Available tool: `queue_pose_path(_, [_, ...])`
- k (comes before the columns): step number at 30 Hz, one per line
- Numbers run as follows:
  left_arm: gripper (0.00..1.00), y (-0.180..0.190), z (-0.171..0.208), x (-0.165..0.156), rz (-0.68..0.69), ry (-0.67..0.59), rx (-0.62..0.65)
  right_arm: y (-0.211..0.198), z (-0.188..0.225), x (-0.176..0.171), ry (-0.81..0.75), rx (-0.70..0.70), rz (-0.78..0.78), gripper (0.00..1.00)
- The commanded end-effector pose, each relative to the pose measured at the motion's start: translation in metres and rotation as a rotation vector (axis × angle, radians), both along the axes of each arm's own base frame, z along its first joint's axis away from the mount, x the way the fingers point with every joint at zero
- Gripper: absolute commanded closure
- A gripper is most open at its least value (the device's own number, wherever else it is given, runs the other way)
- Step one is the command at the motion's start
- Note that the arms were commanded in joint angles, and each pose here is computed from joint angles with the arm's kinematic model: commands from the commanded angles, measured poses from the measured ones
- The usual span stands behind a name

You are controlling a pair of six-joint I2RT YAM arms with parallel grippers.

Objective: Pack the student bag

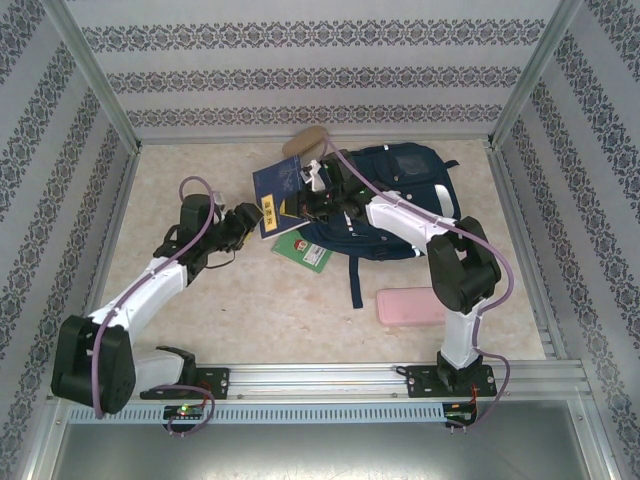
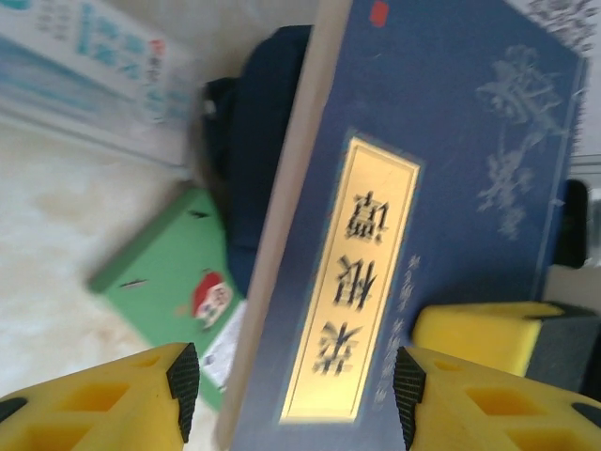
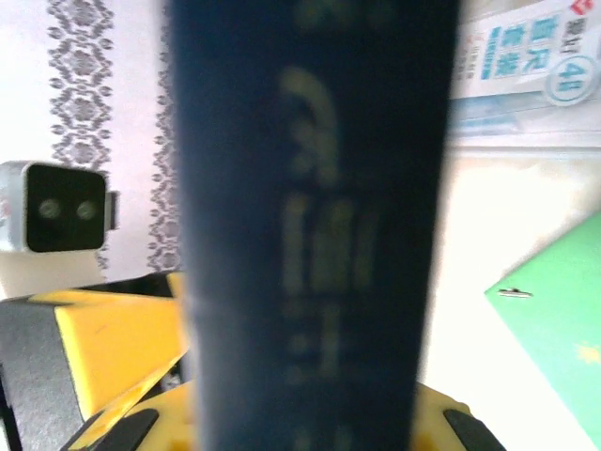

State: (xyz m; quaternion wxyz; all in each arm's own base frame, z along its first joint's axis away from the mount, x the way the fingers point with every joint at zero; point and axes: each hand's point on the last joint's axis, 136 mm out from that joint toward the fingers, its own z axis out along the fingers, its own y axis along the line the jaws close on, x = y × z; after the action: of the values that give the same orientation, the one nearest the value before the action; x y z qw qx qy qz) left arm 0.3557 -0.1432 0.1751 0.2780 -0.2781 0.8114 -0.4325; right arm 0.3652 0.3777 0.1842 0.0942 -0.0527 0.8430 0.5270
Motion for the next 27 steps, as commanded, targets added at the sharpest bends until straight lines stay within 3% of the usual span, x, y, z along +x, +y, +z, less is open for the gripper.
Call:
queue_pose_path(1, [0.42,-0.015,0.038,0.017,-0.049,-0.112,-0.145,0.011,0.048,-0.006,-0.042,0.177,0.051,1.00])
queue_pose_path(13, [0.42,-0.009,0.036,0.033,-0.051,-0.107,-0.155,0.021,0.062,0.001,-0.004,0.312,0.069,1.00])
queue_pose_path(27, [0.41,0.006,0.005,0.032,-0.030,0.009,-0.022,0.020,0.060,0.004,-0.016,0.303,0.052,1.00])
